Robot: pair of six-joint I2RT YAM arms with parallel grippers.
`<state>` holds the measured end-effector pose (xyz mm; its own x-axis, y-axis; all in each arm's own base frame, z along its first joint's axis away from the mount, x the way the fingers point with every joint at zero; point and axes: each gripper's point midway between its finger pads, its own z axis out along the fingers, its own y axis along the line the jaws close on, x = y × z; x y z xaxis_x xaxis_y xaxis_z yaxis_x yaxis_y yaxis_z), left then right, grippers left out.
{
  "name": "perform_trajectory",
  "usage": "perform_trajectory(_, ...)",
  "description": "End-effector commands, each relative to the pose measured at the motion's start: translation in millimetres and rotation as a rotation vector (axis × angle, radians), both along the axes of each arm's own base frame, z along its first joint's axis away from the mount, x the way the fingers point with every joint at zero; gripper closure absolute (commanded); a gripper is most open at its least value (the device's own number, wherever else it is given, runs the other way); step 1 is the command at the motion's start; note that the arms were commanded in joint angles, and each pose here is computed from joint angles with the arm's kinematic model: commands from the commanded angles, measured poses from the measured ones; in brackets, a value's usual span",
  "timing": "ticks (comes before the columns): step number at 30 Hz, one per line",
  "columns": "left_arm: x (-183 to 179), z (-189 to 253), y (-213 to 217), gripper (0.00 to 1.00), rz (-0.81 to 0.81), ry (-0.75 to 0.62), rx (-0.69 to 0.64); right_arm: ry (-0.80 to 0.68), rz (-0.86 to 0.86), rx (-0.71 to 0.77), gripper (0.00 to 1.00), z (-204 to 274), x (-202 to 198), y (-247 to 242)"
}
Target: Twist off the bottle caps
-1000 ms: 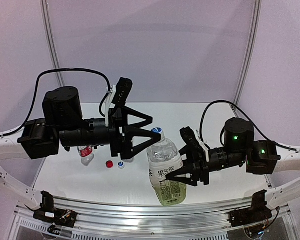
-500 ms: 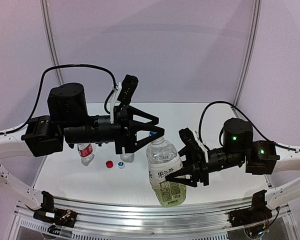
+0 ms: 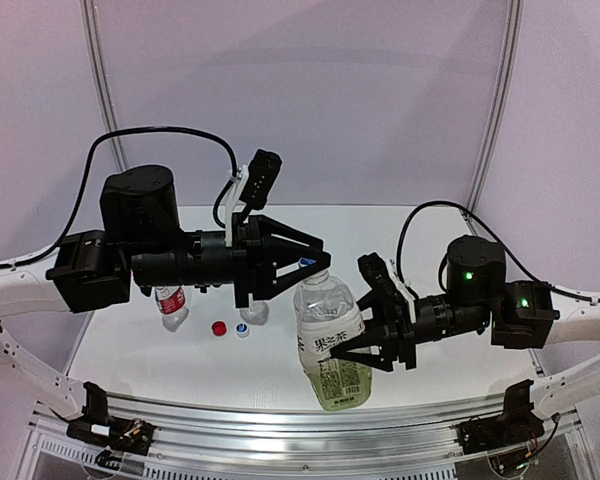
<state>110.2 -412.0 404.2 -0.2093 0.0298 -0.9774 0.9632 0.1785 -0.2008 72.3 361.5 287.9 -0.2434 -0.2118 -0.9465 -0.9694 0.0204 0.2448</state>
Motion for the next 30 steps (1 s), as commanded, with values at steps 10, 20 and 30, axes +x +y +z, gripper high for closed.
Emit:
perform_trajectory(10, 68, -25, -10, 0.79, 0.573, 0.168, 0.026, -0.109, -0.739, -0.207, 0.91, -27, 121, -39)
perform_trajectory(20, 77, -30, -16, 0.7, 0.649, 0.207, 0.0, -0.104, -0.712, -0.184, 0.91, -23, 116, -39)
perform_trajectory(30, 56, -7, 2, 0.18, 0.535, 0.13, -0.043, -0.096, -0.642, -0.165, 0.91, -20, 106, -33)
